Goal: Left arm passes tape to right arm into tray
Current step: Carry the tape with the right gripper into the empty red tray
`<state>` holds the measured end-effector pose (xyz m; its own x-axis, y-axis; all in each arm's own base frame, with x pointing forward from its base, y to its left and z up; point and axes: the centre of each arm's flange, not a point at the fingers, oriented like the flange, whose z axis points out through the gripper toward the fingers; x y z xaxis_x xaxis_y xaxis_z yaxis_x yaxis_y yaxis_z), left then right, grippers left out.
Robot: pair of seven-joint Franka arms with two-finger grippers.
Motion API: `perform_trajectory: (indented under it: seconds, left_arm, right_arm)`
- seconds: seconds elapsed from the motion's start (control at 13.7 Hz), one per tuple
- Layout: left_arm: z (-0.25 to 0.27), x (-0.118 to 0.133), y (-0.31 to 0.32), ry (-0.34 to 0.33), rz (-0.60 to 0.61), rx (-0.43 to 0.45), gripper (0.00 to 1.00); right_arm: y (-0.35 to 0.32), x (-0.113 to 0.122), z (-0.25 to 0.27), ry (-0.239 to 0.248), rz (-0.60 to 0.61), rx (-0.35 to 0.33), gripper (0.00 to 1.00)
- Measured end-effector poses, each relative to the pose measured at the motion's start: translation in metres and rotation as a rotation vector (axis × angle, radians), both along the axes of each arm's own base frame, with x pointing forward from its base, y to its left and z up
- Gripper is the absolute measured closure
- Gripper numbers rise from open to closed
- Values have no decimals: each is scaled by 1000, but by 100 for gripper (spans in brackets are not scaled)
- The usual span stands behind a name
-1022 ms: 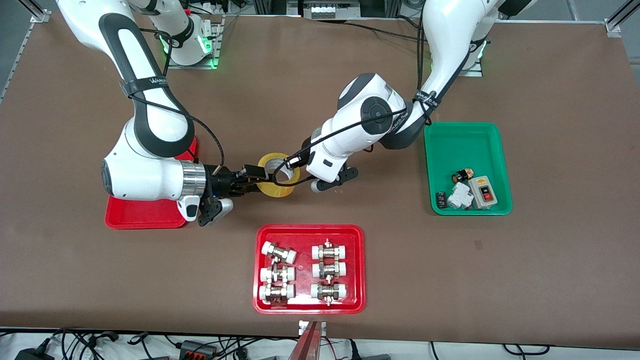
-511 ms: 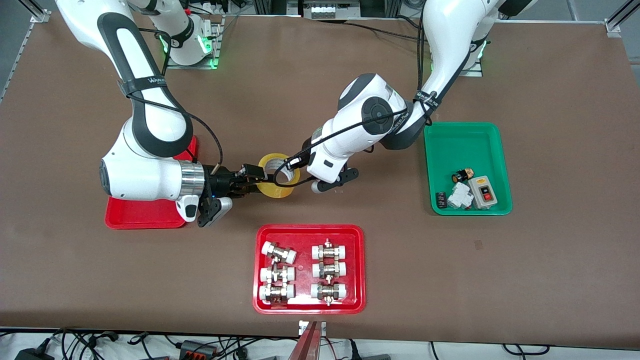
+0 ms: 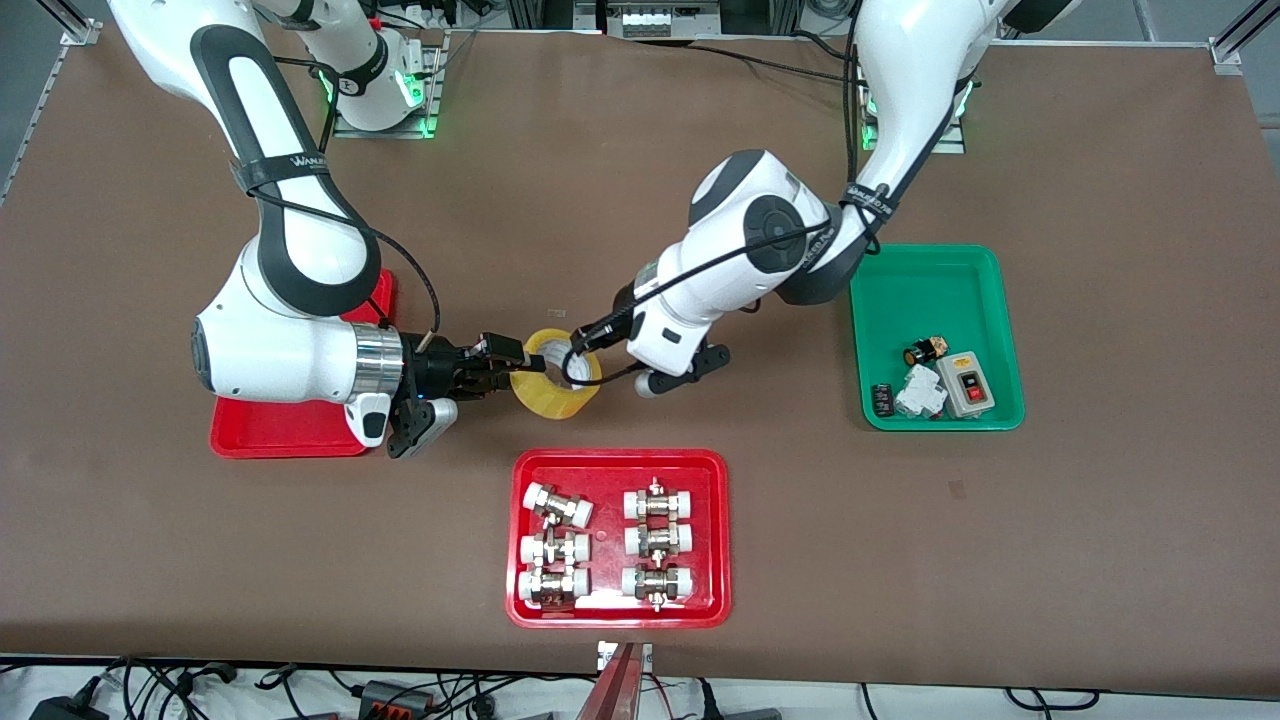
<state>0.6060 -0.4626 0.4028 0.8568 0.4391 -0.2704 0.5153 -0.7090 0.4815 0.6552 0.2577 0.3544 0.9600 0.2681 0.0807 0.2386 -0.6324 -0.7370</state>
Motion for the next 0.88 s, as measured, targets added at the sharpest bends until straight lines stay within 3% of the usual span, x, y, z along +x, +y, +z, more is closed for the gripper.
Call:
perform_trajectory:
  seconds: [0.29, 0.51, 0.66, 0.88]
  left_arm:
    - [44, 25, 88, 76, -74, 80, 0]
    - [78, 25, 150, 136, -109, 177, 0]
    - [91, 23, 183, 171, -143, 215, 0]
    - [99, 23, 240, 159, -321, 265, 0]
  right_arm:
    - [-33, 11, -1, -5, -38, -22, 44]
    - [-112, 19, -13, 49, -29, -74, 45]
    - [-173, 17, -22, 96, -22, -71, 45]
    - [-269, 3, -32, 148, 7, -60, 45]
